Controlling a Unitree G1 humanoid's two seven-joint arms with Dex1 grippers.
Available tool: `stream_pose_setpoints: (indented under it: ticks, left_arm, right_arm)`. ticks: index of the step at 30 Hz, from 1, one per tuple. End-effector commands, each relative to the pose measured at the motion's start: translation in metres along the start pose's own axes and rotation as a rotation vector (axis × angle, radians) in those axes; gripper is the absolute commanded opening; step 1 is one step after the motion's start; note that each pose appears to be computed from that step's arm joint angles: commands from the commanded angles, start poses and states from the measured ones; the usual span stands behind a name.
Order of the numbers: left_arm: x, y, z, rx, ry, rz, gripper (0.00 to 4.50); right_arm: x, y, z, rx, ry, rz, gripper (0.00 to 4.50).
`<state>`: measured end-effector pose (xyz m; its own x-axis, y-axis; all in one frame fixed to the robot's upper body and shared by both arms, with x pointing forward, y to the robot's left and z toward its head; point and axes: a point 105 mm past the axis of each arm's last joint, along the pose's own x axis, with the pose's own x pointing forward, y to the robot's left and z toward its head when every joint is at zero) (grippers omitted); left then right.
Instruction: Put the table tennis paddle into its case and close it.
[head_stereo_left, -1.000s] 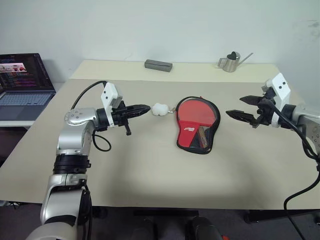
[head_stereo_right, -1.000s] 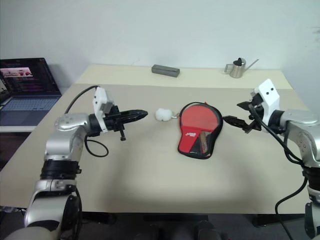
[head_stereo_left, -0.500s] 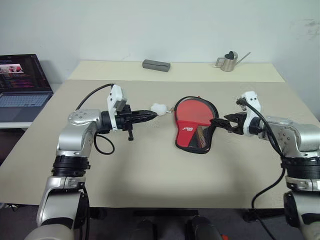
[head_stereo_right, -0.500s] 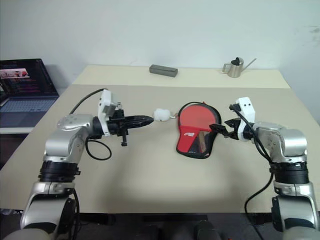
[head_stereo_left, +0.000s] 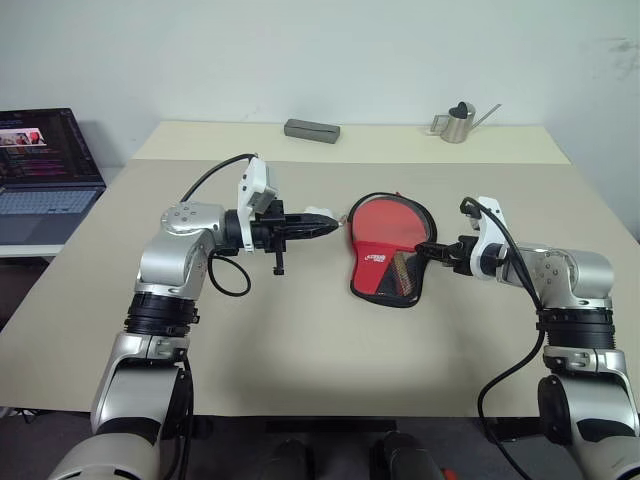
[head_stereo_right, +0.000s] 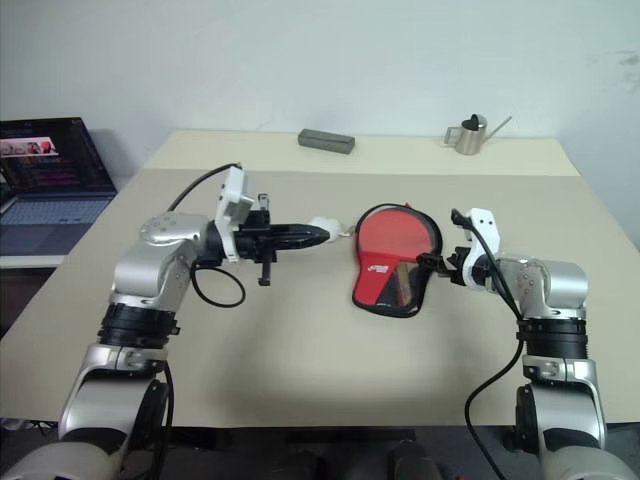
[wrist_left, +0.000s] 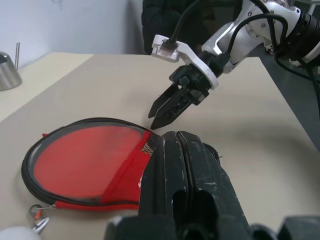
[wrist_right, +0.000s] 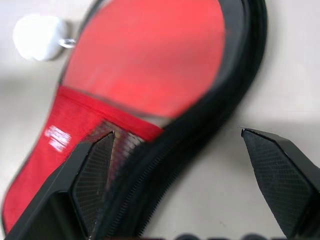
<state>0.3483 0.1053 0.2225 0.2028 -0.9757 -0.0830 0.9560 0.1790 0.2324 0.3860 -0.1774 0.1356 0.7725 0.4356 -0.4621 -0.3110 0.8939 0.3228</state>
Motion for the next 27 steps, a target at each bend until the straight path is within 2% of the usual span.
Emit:
stream_pose_setpoints:
  ticks: [1,11,18,21,27]
  left_arm:
    - [-0.001,0.002,0.017,0.062,-0.025,-0.010,0.00]
    - [-0.002,0.004,0.015,0.069,-0.020,-0.003,0.00]
    - [-0.002,0.005,0.013,0.069,-0.018,0.001,0.00]
    - [-0.001,0.004,0.012,0.067,-0.017,0.000,0.00]
    - [-0.001,0.003,0.007,0.062,-0.011,-0.002,0.00]
  right_arm:
    - [-0.003,0.004,0.005,0.042,-0.027,0.031,4.45]
    - [0.009,0.023,-0.003,0.171,-0.008,0.101,4.45]
    - [0.012,0.014,0.000,0.190,-0.036,0.058,4.45]
    - [0.012,0.013,0.001,0.194,-0.039,0.052,3.85]
    - [0.013,0.019,-0.001,0.211,-0.035,0.068,1.74]
